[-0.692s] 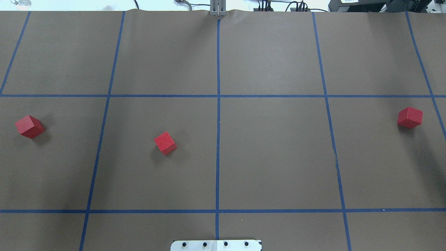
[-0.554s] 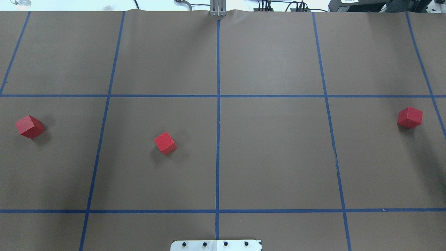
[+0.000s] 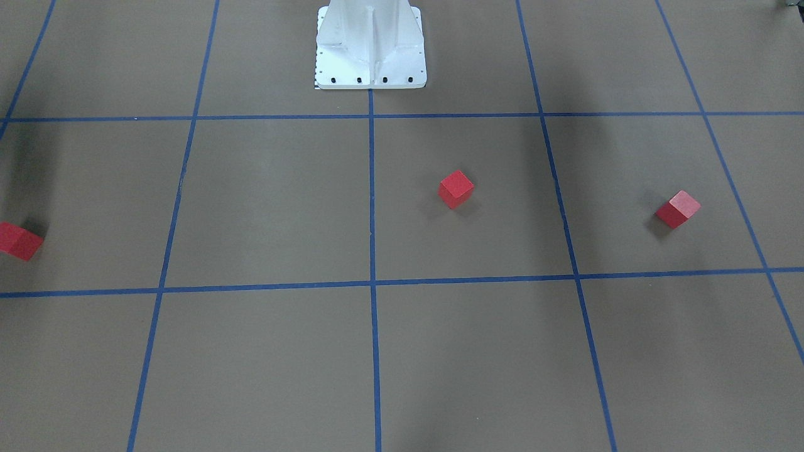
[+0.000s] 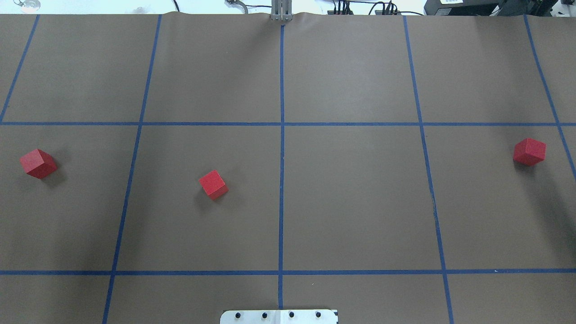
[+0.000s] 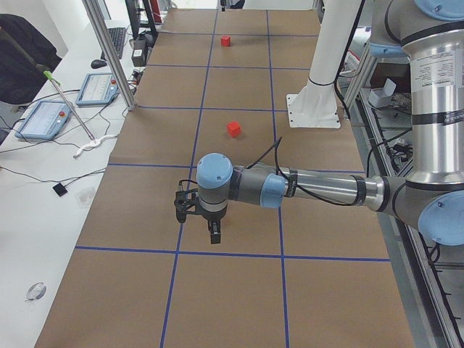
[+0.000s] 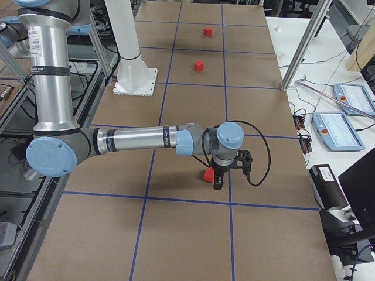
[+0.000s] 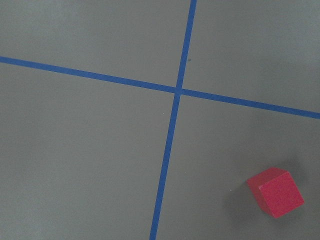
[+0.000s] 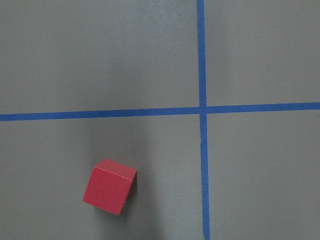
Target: Form red blocks into L shape at center
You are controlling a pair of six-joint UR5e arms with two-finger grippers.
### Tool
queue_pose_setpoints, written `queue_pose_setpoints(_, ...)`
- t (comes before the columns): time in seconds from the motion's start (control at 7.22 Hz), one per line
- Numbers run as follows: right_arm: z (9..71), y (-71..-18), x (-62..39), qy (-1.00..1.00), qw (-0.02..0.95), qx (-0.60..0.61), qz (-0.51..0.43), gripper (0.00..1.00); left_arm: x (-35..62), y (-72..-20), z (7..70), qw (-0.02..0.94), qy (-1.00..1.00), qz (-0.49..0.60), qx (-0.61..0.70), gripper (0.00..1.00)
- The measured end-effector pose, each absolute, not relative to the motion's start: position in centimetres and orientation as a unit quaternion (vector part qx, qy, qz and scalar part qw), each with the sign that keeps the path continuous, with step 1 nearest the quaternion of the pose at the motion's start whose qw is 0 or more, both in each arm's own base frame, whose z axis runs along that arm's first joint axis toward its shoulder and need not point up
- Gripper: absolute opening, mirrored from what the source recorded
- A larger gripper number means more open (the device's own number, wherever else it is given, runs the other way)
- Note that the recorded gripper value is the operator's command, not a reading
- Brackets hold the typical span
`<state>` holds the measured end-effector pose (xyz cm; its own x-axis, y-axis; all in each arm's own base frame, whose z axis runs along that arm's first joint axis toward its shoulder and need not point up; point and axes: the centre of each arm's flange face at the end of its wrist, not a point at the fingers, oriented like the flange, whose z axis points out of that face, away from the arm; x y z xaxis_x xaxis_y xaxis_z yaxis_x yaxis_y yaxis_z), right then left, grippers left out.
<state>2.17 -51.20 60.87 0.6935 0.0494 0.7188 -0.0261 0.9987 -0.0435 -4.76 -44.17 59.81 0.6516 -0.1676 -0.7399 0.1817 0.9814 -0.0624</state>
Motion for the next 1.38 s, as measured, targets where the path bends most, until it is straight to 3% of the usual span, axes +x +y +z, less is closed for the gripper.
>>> queue_pose_setpoints(0.83, 61.7, -51.5, -4.4, -0.395, 0.918, -0.011, -0.029, 0.99, -4.6, -44.2, 59.9, 0.905, 0.414, -0.096, 0.006, 1.00)
queue_pose_setpoints(1.38, 62.2, -51.3, -11.4, -0.407, 0.913, -0.025, 0.000, 0.99, -4.6, -44.2, 59.9, 0.905, 0.415, -0.096, 0.006, 1.00)
